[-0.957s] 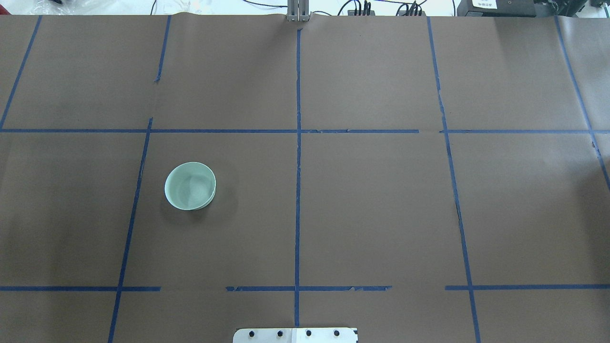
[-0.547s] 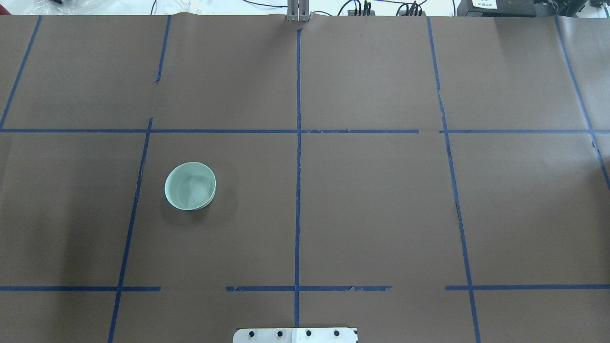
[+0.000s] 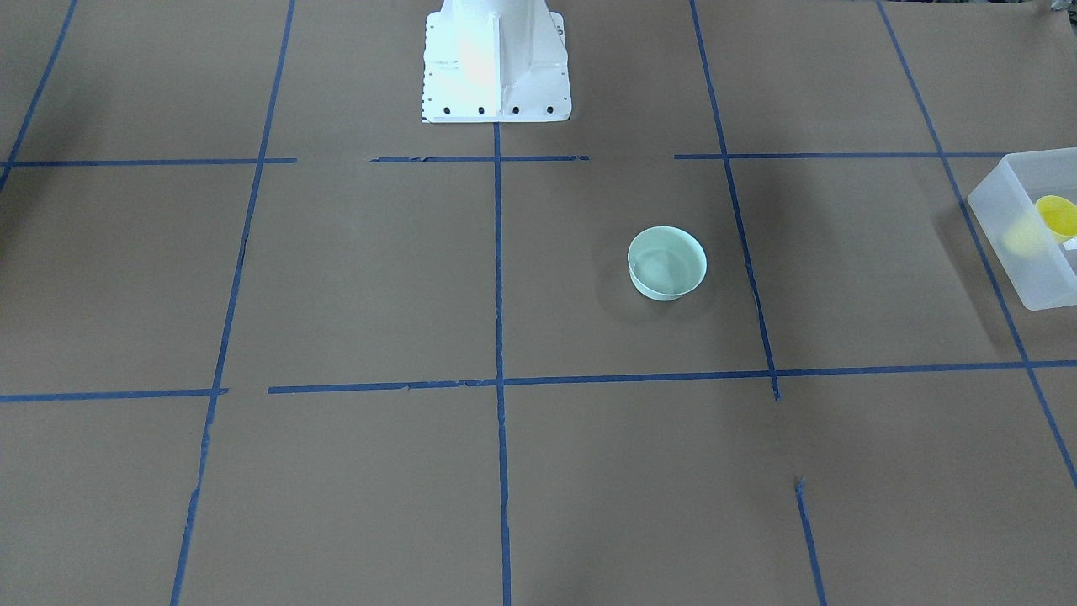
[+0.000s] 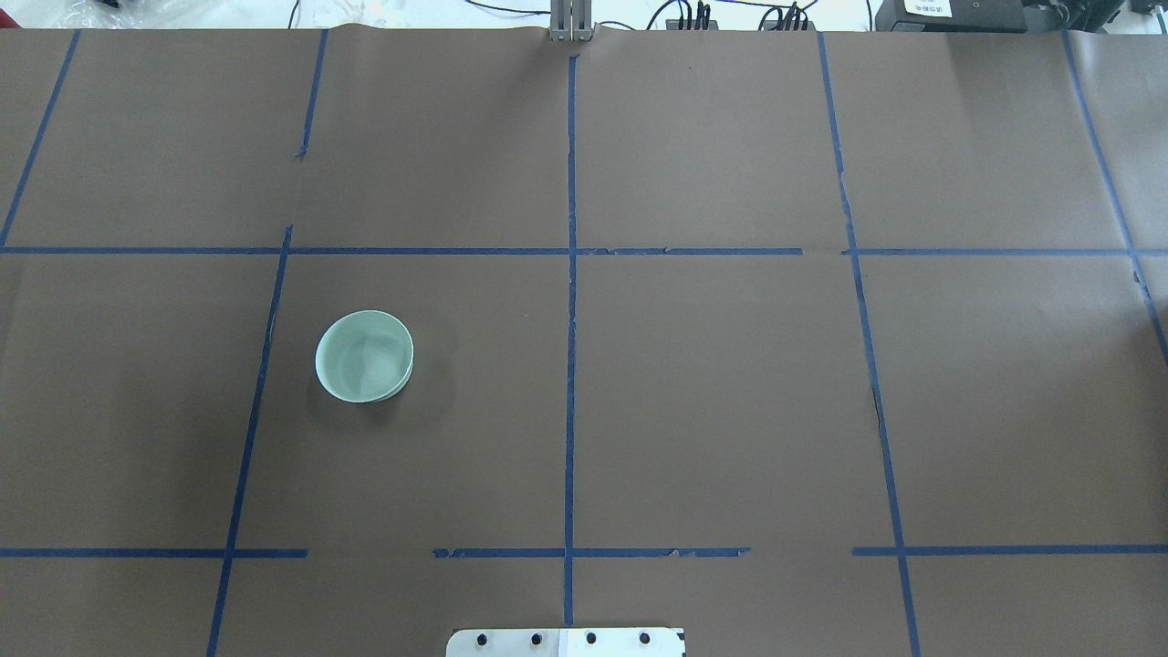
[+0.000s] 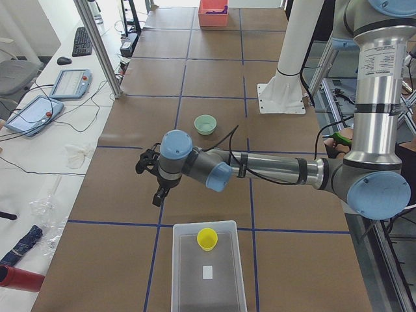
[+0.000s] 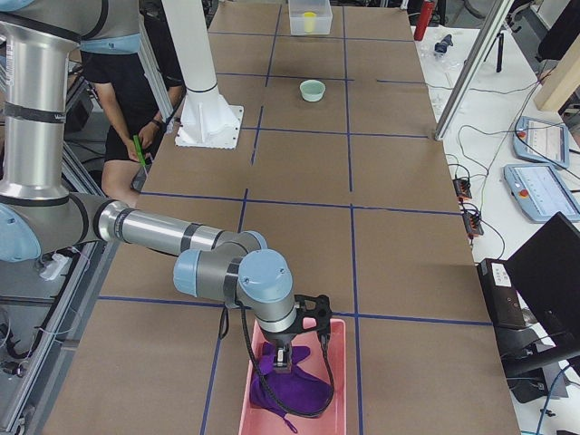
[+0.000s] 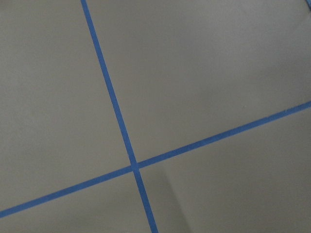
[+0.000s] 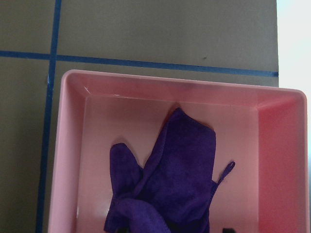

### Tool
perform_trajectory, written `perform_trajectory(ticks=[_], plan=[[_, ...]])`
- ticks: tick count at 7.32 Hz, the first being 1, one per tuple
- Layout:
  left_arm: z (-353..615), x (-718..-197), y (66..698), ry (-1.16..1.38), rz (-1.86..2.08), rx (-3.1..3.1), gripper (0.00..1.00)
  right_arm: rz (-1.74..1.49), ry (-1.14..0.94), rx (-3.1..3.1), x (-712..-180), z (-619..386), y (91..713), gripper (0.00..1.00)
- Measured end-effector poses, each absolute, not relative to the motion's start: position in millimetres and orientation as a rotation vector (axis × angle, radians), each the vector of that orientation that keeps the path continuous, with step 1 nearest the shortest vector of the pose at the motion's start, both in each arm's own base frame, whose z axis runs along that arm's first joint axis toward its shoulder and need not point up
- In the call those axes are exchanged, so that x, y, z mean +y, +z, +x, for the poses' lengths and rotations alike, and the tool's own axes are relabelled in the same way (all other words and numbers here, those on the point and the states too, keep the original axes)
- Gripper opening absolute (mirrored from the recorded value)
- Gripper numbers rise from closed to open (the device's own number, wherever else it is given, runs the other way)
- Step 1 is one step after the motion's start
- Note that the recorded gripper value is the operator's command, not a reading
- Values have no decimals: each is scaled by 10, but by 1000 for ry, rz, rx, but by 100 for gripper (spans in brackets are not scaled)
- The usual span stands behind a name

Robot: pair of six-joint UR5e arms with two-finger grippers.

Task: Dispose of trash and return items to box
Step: 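Move the left gripper to the pale green bowl rim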

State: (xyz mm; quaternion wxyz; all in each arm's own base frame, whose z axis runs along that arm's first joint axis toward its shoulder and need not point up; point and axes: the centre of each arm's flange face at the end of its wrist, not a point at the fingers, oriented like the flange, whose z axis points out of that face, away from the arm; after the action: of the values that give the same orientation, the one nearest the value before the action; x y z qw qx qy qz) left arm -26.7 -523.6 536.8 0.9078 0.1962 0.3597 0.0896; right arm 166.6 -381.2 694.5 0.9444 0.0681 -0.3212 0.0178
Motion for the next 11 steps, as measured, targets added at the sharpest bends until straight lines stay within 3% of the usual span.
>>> perform_trajectory(ticks=[3,6,11], plan=[[-10,-5264,4633,35,390,783,100,176,38,-697,-4052,1266,6298,100],[960,-5013,4114,-28,280,892,100,125,104,-792,-4207,632,5744,100],[2565,-4371,3899,-82,53,965,100,100,45,-839,-4269,216,5530,100]])
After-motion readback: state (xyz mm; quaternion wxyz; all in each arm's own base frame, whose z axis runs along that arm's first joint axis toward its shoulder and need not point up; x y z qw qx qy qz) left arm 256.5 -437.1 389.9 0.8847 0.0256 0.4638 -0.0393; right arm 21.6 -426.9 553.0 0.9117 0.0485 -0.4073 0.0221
